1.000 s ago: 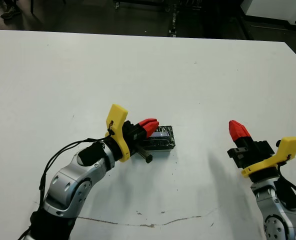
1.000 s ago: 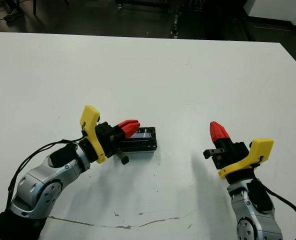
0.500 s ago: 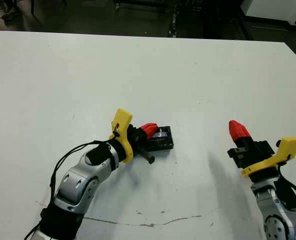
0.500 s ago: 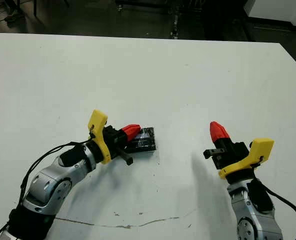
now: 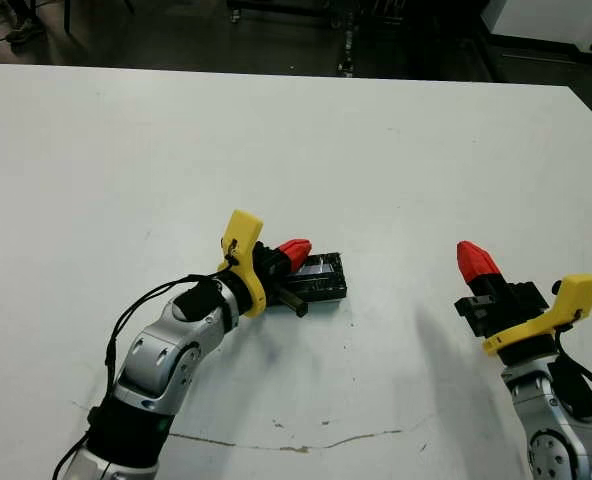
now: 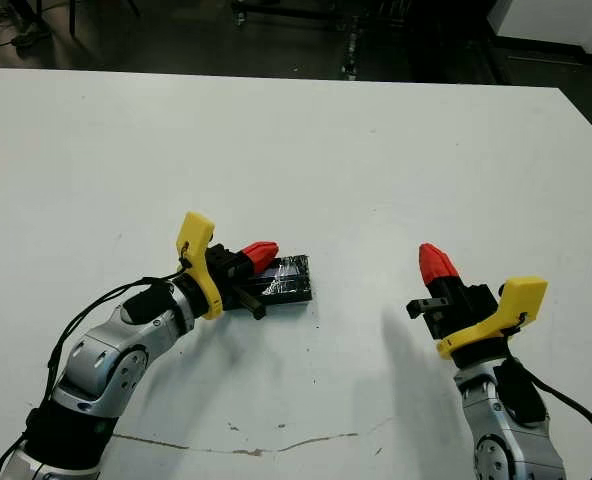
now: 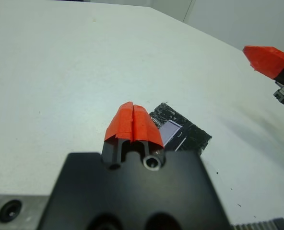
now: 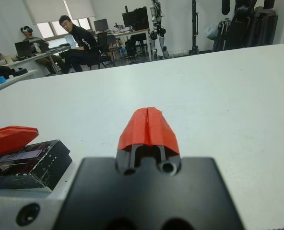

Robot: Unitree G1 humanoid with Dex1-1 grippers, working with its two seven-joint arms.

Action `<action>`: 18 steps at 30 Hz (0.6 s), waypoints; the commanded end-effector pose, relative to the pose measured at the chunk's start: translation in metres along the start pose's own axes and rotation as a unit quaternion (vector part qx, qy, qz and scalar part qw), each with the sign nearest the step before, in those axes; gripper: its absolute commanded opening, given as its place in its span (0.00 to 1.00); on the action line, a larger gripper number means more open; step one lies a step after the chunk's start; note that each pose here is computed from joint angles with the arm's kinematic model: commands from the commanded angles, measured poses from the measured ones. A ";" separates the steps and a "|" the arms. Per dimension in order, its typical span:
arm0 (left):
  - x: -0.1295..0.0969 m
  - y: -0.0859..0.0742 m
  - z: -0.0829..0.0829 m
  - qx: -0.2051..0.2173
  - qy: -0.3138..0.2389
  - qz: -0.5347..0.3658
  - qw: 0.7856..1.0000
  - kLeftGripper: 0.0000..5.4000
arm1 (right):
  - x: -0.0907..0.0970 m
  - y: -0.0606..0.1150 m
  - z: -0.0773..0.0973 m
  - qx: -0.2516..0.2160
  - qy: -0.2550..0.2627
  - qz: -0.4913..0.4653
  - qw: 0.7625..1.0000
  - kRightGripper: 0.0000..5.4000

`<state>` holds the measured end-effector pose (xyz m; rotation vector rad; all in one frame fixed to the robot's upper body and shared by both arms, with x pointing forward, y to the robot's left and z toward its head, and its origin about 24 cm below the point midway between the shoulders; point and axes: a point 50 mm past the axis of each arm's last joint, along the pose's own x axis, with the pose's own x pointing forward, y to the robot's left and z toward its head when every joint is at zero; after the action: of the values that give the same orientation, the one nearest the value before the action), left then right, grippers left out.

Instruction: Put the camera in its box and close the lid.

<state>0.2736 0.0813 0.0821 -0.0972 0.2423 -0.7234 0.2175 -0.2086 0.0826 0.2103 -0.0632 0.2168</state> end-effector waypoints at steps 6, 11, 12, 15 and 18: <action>0.010 -0.012 -0.017 -0.012 0.050 -0.010 0.999 0.00 | -0.002 -0.003 -0.001 -0.006 0.009 -0.006 1.000 0.00; 0.016 -0.021 -0.020 -0.005 0.053 -0.022 0.998 0.00 | -0.003 -0.003 -0.001 -0.003 0.009 -0.008 1.000 0.00; 0.017 -0.022 -0.021 -0.005 0.056 -0.023 0.998 0.00 | -0.003 -0.003 -0.001 -0.004 0.009 -0.008 1.000 0.00; 0.020 -0.025 -0.026 -0.018 0.067 -0.025 0.997 0.00 | -0.003 -0.004 -0.001 -0.005 0.008 -0.008 1.000 0.00; 0.024 -0.027 -0.031 -0.026 0.080 -0.026 0.996 0.00 | -0.003 -0.004 -0.001 -0.003 0.008 -0.009 1.000 0.00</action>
<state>0.2737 0.0475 0.0789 -0.0967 0.2709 -0.7854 0.2164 -0.2089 0.0816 0.2138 -0.0588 0.2131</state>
